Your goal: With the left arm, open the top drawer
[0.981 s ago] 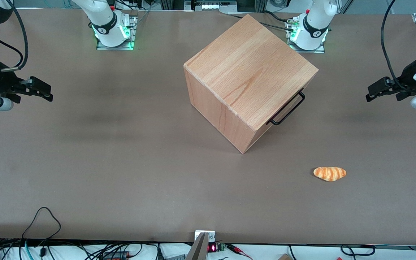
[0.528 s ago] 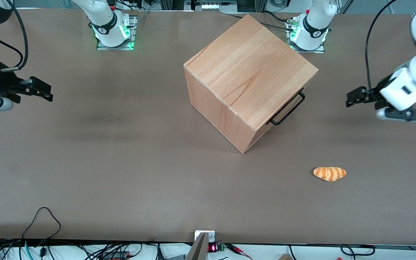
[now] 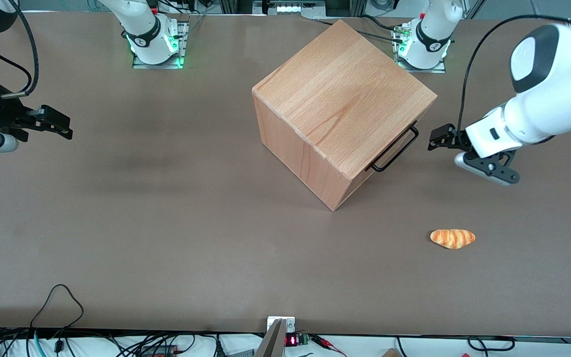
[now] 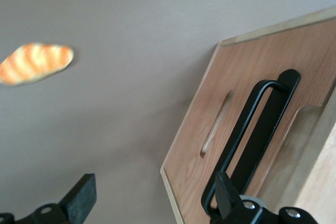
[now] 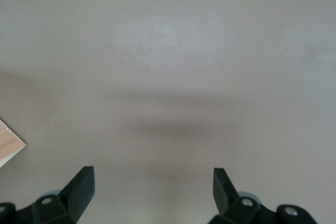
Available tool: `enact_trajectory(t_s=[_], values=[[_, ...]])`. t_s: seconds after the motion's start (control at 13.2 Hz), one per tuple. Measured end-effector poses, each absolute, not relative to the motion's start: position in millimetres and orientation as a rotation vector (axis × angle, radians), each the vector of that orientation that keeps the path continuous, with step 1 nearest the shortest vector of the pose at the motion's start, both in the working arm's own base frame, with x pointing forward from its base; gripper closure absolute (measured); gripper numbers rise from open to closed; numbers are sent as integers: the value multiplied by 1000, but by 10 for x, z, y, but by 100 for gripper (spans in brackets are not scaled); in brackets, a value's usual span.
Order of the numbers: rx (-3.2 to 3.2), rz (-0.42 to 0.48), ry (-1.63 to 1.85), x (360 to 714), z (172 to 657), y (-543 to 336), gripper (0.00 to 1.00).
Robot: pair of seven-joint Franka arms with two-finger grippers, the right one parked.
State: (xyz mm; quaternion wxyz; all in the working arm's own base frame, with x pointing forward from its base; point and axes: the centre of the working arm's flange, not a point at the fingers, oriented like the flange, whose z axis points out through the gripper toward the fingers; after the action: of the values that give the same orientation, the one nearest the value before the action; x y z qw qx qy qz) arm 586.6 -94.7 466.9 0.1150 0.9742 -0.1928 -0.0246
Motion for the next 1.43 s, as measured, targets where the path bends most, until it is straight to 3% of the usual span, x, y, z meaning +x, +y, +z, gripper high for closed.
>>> enact_trajectory(t_s=[0.15,0.53,1.43], values=[[2823,-50,-659,5895,4480,-941,0],[2769,-91,-809,5850,4265,-1231,0],[2689,-121,-804,5783,4089,-1419,0]])
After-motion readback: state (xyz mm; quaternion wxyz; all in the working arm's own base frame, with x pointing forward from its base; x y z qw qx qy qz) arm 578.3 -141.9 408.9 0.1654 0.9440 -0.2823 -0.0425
